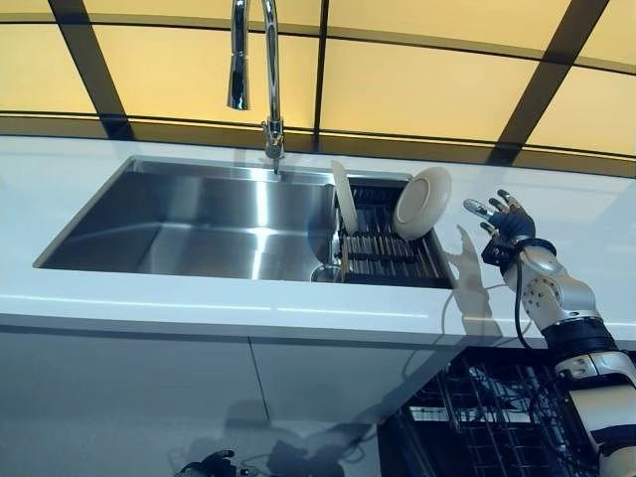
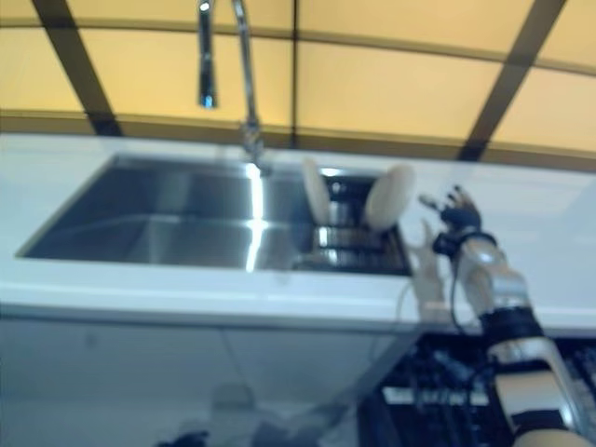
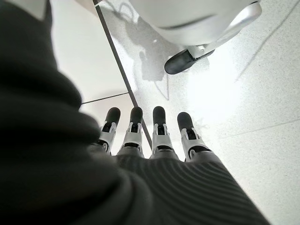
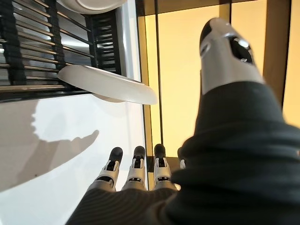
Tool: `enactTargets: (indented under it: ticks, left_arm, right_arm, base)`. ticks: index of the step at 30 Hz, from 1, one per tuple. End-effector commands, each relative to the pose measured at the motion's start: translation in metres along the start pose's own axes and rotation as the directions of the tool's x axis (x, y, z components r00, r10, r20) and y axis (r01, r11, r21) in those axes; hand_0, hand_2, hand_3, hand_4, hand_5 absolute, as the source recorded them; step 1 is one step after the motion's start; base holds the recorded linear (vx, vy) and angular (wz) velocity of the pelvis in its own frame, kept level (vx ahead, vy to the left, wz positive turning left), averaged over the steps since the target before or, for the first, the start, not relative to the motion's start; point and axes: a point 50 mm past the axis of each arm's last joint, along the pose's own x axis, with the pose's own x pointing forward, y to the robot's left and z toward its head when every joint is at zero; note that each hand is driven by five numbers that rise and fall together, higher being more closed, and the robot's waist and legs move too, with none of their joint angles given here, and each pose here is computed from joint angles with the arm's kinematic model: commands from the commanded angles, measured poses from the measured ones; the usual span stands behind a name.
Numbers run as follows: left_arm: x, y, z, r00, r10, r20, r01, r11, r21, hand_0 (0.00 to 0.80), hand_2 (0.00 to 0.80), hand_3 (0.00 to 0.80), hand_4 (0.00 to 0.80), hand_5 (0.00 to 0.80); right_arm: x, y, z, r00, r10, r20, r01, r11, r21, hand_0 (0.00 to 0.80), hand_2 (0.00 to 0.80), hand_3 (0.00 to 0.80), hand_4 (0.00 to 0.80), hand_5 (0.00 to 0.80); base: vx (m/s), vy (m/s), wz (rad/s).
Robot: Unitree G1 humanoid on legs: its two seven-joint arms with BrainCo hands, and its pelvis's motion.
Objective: Take plates into dishwasher
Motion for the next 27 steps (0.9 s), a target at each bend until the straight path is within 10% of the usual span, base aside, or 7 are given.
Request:
enactTargets:
  ticks: [1, 27]
  left_arm:
    - [0.002, 0.004, 0.012, 1.0, -0.001, 0.014, 0.0, 0.998, 0.066, 0.0, 0.0, 0.0, 0.0, 0.0]
    - [-0.002, 0.031, 0.018, 0.996, 0.069, 0.048, -0.072, 0.995, 0.073, 0.0, 0.0, 0.0, 0.0, 0.0]
  right_arm:
    - [0.009, 0.006, 0.049, 0.994, 0.015, 0.109, -0.021, 0.998, 0.059, 0.0, 0.0, 0.0, 0.0, 0.0]
    - [0.013, -0.007, 0.076, 0.997, 0.068, 0.042, -0.07, 0.997, 0.03, 0.0, 0.0, 0.0, 0.0, 0.0]
  base:
    - [0.016, 0.026, 0.03]
    - [0.023, 0.035, -0.01]
